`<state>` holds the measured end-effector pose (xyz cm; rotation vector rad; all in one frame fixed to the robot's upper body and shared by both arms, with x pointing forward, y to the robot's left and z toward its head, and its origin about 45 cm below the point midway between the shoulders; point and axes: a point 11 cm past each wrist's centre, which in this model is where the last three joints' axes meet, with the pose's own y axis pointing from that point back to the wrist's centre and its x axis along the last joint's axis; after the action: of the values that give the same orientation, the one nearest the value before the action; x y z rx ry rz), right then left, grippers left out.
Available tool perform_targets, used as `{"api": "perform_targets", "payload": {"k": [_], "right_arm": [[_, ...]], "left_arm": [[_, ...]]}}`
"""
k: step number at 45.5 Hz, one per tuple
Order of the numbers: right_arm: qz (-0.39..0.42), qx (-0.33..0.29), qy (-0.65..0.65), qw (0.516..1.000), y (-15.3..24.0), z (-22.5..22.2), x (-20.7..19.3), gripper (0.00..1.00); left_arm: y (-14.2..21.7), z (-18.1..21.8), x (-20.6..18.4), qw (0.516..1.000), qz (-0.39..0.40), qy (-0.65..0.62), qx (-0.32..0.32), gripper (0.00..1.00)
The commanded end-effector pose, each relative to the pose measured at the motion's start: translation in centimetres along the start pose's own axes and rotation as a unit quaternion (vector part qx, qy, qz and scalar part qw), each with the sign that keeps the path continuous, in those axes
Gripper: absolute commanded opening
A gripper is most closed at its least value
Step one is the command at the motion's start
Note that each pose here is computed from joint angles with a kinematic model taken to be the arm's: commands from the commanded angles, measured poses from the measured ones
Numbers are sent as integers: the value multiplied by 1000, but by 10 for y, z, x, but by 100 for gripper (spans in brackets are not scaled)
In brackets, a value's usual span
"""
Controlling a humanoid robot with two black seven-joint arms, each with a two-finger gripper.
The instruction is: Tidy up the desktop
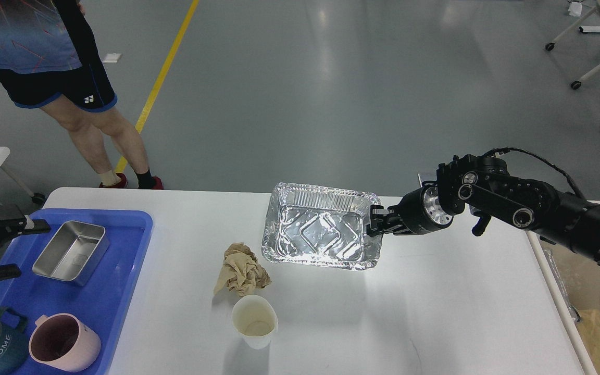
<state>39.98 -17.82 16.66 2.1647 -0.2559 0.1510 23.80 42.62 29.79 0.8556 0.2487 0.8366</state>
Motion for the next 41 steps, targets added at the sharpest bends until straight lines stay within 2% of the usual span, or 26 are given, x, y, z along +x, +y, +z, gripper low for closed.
{"api": "perform_targets", "payload": {"k": [1,22,31,41], "right_arm": [[0,-1,0,1000,0,0,0,0],[0,0,0,1000,0,0,0,0],[0,0,0,1000,0,0,0,0],[0,-2,-4,1000,0,4,-2,0]], "left_arm": [[2,3,1,1000,-4,-5,-1,94],[-15,6,-9,1000,-28,-6,-11,94],[-47,6,-31,997,-71,-30,-13,94],[-107,12,-76,985,-128,-119,-13,94]]}}
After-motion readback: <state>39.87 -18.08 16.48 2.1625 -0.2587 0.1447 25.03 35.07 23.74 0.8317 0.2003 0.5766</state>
